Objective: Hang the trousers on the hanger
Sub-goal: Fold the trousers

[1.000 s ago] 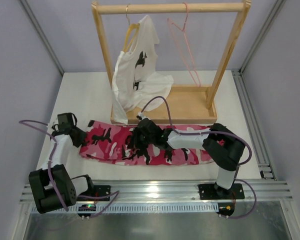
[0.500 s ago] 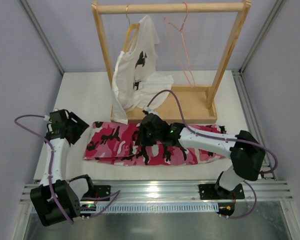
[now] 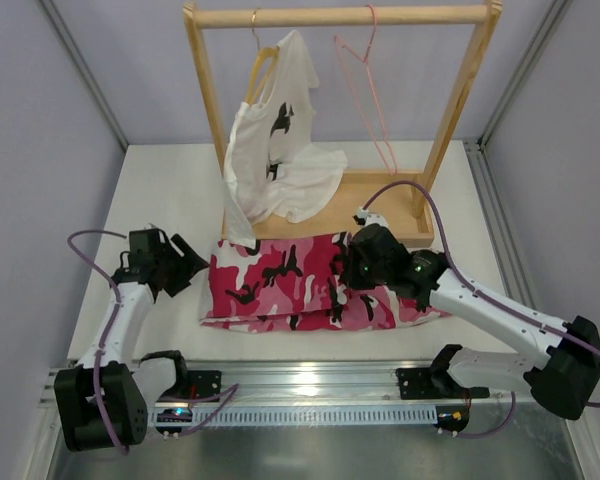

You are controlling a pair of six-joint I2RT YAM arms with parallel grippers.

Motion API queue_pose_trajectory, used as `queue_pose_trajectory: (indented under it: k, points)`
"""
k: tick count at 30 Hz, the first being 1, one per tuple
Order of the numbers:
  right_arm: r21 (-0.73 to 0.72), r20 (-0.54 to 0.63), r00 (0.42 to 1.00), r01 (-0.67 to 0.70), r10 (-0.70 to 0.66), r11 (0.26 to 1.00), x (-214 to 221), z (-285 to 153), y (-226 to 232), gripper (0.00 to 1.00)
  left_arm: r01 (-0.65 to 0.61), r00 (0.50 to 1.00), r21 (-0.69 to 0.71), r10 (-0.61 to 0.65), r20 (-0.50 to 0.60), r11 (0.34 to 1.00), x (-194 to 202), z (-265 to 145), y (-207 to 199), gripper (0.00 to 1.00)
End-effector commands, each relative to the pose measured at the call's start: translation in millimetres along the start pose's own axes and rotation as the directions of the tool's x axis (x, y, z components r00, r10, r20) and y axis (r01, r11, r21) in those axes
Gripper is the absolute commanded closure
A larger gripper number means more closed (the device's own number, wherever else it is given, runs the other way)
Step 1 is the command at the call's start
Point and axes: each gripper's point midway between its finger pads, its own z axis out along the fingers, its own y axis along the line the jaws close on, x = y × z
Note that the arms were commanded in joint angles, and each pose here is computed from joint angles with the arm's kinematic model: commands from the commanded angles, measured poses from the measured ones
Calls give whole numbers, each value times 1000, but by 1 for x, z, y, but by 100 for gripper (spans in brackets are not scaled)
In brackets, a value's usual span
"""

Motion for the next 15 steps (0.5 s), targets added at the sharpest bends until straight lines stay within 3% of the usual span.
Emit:
queue_pose_trajectory:
  k: [1, 7, 10, 15]
  points:
    - [-70, -5, 998, 67, -67, 995, 10, -3, 0, 96, -3, 1000, 35, 3, -5, 999, 3, 9, -13, 29]
    - [-234, 26, 999, 36, -30, 972, -1, 3, 47, 96, -25, 999, -3, 25, 28, 1000, -10, 7, -15, 28]
    - [-247, -7, 998, 59, -63, 967, 2, 10, 76, 94, -27, 999, -34, 28, 35, 999, -15, 8, -12, 28]
    - [-186, -88, 992, 71, -89, 980, 33, 47, 75, 84, -47, 999, -8, 47, 4, 999, -7, 7, -19, 29]
